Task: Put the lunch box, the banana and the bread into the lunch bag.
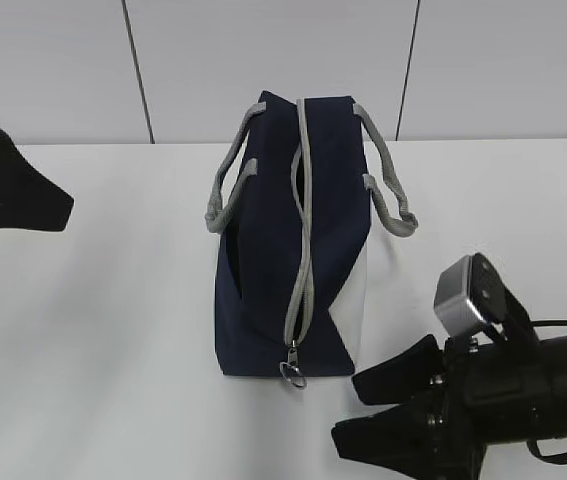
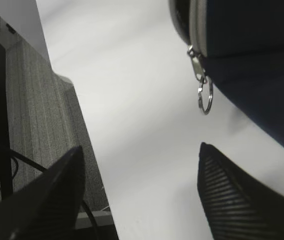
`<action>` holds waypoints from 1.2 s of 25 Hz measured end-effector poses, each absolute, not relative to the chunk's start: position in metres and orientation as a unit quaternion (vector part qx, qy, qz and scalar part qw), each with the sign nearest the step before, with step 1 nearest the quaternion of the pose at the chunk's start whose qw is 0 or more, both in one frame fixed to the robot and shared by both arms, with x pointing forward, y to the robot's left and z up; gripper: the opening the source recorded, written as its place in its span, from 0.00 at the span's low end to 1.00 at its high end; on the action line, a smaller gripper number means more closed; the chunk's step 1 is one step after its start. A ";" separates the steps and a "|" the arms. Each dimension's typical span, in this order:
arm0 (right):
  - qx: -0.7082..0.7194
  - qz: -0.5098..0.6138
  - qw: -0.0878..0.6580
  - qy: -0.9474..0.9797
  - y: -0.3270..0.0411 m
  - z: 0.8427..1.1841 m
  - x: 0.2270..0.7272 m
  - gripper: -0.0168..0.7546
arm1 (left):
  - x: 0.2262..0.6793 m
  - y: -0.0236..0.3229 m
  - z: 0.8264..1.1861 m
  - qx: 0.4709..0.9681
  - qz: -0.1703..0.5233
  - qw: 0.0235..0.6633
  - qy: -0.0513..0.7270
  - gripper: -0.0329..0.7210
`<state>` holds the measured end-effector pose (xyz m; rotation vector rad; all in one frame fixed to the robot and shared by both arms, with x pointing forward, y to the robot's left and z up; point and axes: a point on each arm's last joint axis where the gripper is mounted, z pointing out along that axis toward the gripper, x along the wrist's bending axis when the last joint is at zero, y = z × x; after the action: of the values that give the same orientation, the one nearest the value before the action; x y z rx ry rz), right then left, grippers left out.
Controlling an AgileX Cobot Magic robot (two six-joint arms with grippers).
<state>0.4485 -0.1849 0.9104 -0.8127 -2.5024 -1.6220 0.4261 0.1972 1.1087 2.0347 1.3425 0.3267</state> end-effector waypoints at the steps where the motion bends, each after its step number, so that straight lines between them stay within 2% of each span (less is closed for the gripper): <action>1: -0.258 -0.525 0.030 -0.810 -0.184 0.906 0.449 0.72 | 0.426 0.197 1.108 0.781 0.124 0.332 0.515 0.61; 8: -0.252 -0.535 0.068 -0.803 -0.178 0.879 0.462 0.58 | 0.424 0.198 1.107 0.785 0.117 0.322 0.516 0.61; 13: -0.251 -0.534 0.069 -0.804 -0.177 0.872 0.470 0.56 | 0.423 0.198 1.106 0.786 0.115 0.319 0.517 0.61; 30: -0.218 -0.538 0.033 -0.813 -0.167 0.880 0.492 0.55 | 0.423 0.198 1.106 0.788 0.113 0.315 0.517 0.61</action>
<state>0.4922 -0.1667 0.8801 -0.6723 -2.5020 -1.6566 0.4228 0.1984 1.1058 2.0766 1.3624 0.2980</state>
